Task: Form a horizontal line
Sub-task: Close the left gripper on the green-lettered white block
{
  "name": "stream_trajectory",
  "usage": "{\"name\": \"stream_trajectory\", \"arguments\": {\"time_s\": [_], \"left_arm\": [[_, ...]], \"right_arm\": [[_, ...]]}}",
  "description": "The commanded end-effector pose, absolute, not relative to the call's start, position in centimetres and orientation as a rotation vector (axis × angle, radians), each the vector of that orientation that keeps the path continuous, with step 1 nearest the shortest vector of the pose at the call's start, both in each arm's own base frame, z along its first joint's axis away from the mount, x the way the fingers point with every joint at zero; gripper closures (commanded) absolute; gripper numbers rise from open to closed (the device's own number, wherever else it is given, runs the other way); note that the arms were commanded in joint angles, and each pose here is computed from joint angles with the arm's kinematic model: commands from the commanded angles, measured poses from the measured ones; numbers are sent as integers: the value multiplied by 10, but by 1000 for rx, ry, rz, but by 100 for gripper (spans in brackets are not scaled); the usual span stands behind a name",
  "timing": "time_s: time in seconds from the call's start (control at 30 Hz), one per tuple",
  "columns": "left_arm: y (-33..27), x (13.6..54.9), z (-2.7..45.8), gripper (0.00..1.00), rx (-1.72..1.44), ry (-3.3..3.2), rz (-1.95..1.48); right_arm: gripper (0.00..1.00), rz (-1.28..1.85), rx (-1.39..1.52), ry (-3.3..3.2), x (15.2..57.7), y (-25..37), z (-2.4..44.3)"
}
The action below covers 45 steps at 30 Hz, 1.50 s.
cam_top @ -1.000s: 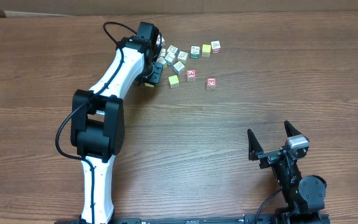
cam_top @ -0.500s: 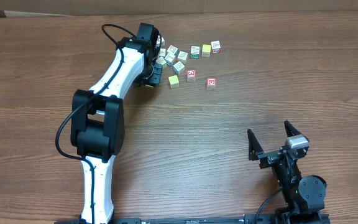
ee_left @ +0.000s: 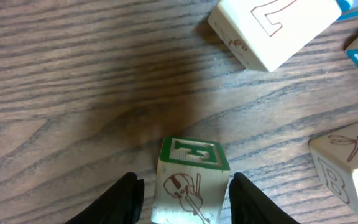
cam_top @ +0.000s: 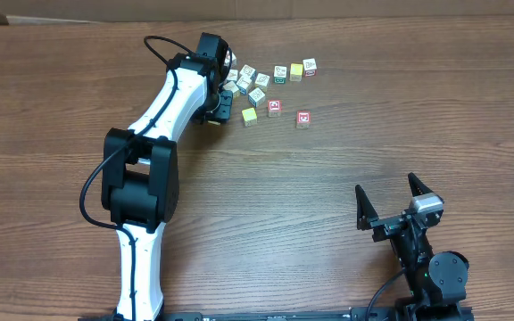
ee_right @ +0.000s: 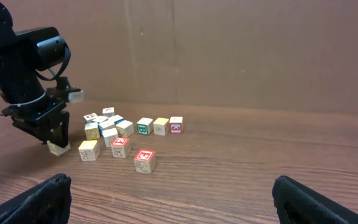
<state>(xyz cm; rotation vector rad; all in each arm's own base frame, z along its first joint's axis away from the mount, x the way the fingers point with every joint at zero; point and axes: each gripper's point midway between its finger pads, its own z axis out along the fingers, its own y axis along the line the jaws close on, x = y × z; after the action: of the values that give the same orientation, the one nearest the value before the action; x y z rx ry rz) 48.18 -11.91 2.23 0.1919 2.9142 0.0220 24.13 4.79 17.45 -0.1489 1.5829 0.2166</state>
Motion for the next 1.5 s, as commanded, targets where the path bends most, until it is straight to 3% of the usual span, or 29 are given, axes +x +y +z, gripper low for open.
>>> {"name": "stream_trajectory", "arguments": {"time_s": [0.0, 0.83, 0.93, 1.07, 1.47], "left_arm": [[-118, 480, 13, 58, 178, 2930, 32], [-119, 485, 8, 68, 175, 2906, 25], [-119, 486, 10, 79, 174, 2901, 25], [-120, 488, 26, 90, 149, 2884, 16], [-111, 483, 85, 90, 10, 2813, 38]], "right_arm": [[0, 213, -151, 1581, 242, 48, 172], [0, 213, -151, 1581, 242, 48, 172], [0, 213, -151, 1581, 242, 48, 172], [0, 213, -151, 1581, 242, 48, 172], [0, 213, -151, 1581, 242, 48, 172]]}}
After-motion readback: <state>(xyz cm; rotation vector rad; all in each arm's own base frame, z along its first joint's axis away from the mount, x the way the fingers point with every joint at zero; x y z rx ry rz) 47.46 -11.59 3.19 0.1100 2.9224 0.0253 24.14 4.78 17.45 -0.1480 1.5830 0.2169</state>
